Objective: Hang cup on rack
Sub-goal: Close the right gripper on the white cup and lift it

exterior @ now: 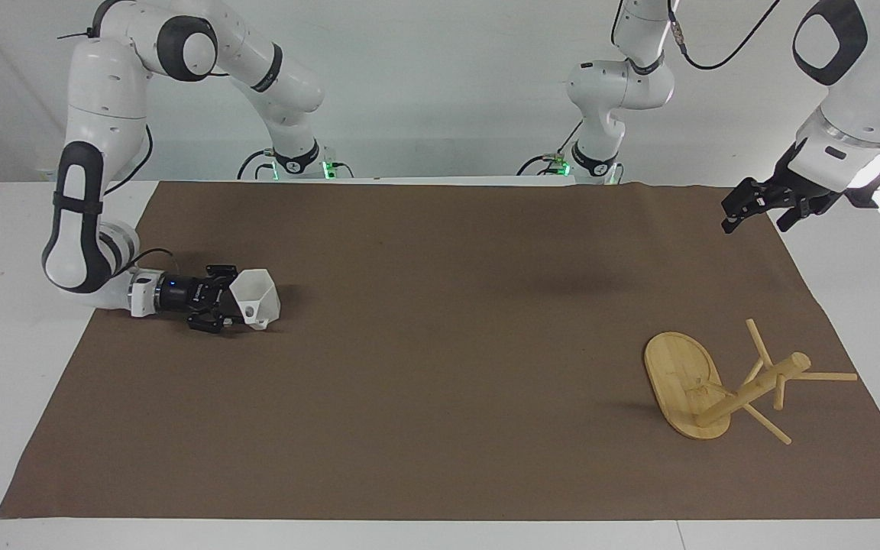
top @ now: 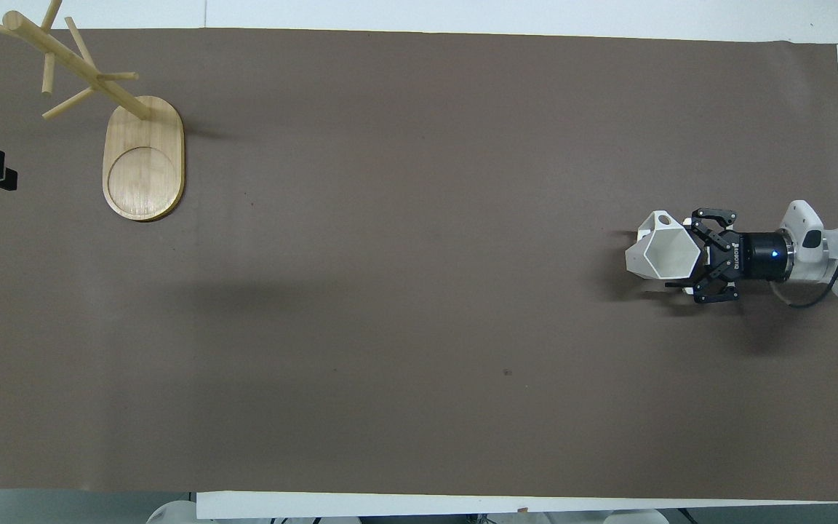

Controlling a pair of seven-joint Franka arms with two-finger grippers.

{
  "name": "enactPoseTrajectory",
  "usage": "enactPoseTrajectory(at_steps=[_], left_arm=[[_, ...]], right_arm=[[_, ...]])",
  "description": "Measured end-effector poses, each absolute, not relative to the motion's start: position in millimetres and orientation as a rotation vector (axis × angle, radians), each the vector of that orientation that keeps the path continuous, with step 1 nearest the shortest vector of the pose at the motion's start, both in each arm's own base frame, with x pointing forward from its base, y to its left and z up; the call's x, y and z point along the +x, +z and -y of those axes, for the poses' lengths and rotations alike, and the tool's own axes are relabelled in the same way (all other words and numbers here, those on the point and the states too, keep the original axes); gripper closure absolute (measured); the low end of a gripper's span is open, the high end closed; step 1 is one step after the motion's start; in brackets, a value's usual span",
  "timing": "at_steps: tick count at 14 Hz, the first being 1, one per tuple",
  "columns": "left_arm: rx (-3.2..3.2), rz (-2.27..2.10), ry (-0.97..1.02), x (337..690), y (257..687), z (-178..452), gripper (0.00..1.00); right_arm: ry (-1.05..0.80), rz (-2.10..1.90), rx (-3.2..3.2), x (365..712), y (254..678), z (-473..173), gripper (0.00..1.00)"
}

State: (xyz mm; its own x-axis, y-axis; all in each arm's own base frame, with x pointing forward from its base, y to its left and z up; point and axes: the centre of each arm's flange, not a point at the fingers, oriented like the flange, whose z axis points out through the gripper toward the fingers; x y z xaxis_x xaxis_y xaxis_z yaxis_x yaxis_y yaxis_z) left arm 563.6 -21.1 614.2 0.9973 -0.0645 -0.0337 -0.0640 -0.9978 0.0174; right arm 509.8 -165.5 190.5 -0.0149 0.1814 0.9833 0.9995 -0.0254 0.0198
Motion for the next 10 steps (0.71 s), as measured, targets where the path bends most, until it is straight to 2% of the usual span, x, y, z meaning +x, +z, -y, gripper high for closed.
enactPoseTrajectory(at_steps=[10], left_arm=[[3.123, 0.100, -0.054, 563.6, 614.2, 21.1, 0.00]], right_arm=[[-1.173, 1.401, -1.276, 511.9, 186.1, 135.7, 0.00]])
